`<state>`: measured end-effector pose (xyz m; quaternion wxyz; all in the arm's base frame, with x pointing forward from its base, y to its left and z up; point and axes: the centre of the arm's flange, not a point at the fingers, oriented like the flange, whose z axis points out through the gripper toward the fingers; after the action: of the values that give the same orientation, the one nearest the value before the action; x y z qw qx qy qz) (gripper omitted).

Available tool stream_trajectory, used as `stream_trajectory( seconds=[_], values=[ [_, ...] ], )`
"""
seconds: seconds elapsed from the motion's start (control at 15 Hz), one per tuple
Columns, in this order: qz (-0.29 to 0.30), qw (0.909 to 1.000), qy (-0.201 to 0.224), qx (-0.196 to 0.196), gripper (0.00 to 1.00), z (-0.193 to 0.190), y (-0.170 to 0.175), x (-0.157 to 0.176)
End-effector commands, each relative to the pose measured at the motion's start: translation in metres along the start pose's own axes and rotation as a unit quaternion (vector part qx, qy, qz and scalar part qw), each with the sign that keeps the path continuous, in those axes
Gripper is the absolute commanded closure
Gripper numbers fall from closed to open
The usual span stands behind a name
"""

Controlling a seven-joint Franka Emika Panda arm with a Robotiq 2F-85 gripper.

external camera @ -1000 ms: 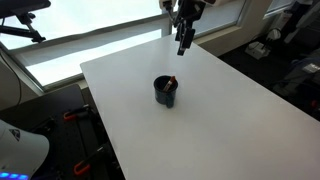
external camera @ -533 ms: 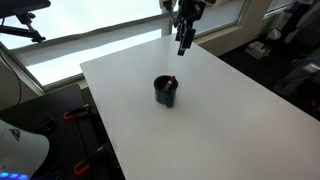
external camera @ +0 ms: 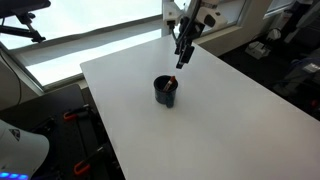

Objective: Remove the marker from the mug cup

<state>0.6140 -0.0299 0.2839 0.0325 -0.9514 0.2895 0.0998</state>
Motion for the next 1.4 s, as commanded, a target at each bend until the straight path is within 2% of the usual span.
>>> stream_trajectory(
  seconds=[0.0, 0.2, 0.47, 1.33],
  values=[
    [0.0, 1.0, -0.008, -0.004, 0.0, 0.008, 0.0, 0.004],
    [-0.001, 0.9997, -0.021, -0.009, 0.0, 0.025, -0.001, 0.012],
    [-0.002, 0.9998, -0.018, -0.008, 0.0, 0.024, -0.002, 0.013],
    [0.007, 0.9989, -0.044, -0.016, 0.0, 0.05, 0.0, 0.02]
  ],
)
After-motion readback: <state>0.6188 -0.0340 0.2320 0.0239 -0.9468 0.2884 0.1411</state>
